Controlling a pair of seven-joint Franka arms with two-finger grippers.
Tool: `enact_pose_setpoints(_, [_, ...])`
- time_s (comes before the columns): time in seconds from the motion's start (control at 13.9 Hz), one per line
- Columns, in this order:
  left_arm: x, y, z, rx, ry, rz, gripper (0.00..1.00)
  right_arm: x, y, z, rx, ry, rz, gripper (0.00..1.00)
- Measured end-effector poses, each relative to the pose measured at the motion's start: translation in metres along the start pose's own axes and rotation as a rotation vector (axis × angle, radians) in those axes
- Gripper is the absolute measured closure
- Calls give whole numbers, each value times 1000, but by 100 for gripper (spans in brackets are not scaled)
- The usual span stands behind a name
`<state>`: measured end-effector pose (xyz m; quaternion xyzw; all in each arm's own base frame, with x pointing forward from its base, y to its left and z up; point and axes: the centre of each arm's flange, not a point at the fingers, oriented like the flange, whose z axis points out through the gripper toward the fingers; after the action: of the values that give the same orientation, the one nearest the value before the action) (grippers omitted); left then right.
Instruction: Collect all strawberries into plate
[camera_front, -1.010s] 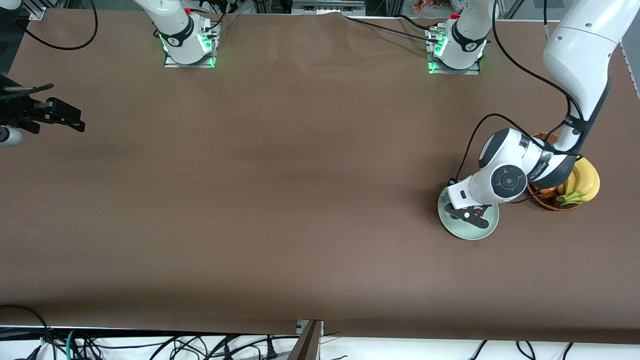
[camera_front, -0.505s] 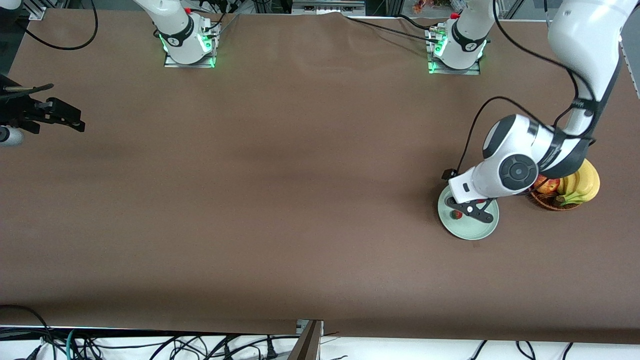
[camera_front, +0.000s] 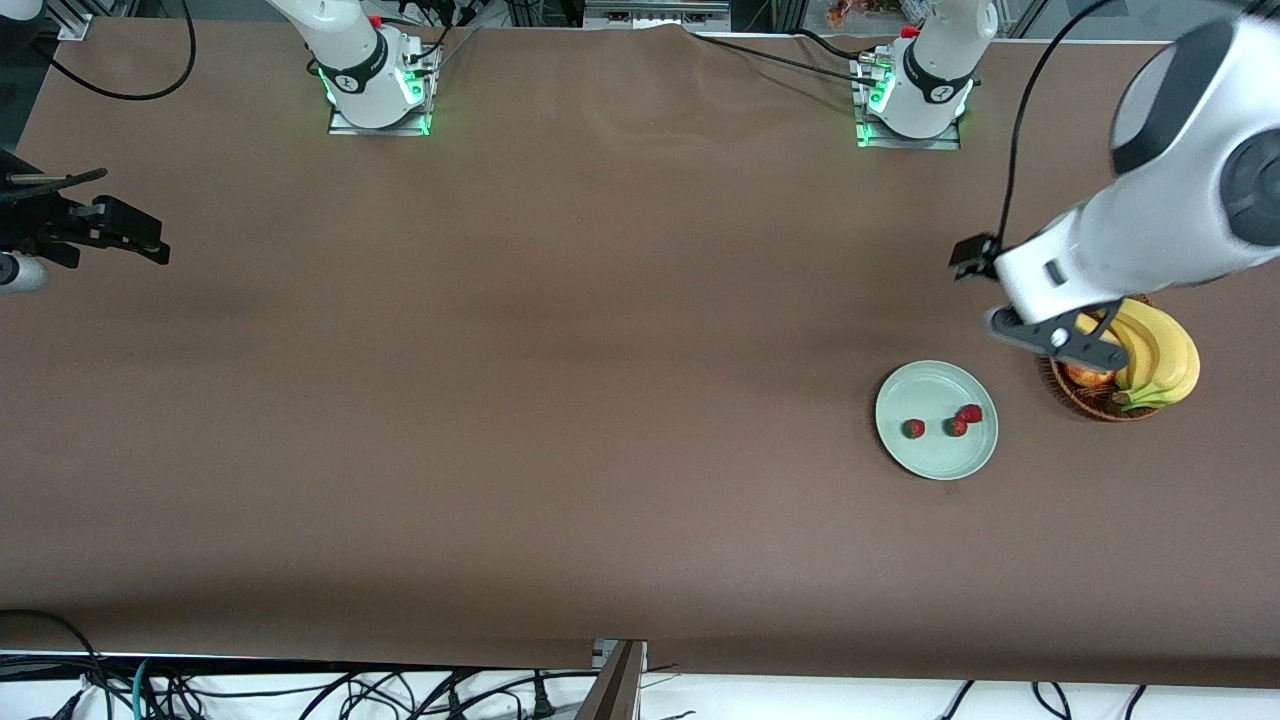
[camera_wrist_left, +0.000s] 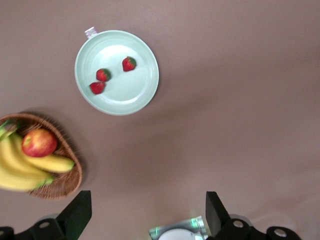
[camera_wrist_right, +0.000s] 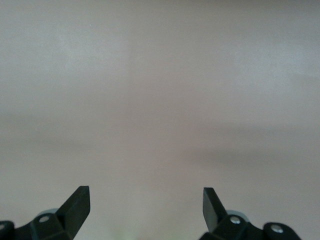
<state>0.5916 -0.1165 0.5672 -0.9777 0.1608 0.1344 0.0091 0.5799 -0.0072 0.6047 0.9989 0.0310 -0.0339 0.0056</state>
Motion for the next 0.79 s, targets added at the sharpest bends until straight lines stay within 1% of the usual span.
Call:
enact_pose_setpoints(0.07, [-11, 5, -15, 13, 12, -2, 0, 0, 0, 0, 0, 0, 0, 0])
enact_pose_setpoints(0.22, [-31, 4, -40, 41, 63, -43, 0, 0, 0, 0, 0, 0, 0, 0])
enact_pose_setpoints(0.36, [-45, -17, -52, 20, 137, -125, 0, 0, 0, 0, 0, 0, 0, 0])
enact_pose_setpoints(0.5, [-61, -45, -45, 10, 188, -205, 0, 0, 0, 0, 0, 0, 0, 0])
enact_pose_setpoints(0.65, [-79, -60, -28, 10, 187, -248, 0, 0, 0, 0, 0, -1, 0, 0])
enact_pose_setpoints(0.79, [-89, -63, -22, 12, 184, -259, 0, 0, 0, 1, 0, -1, 0, 0])
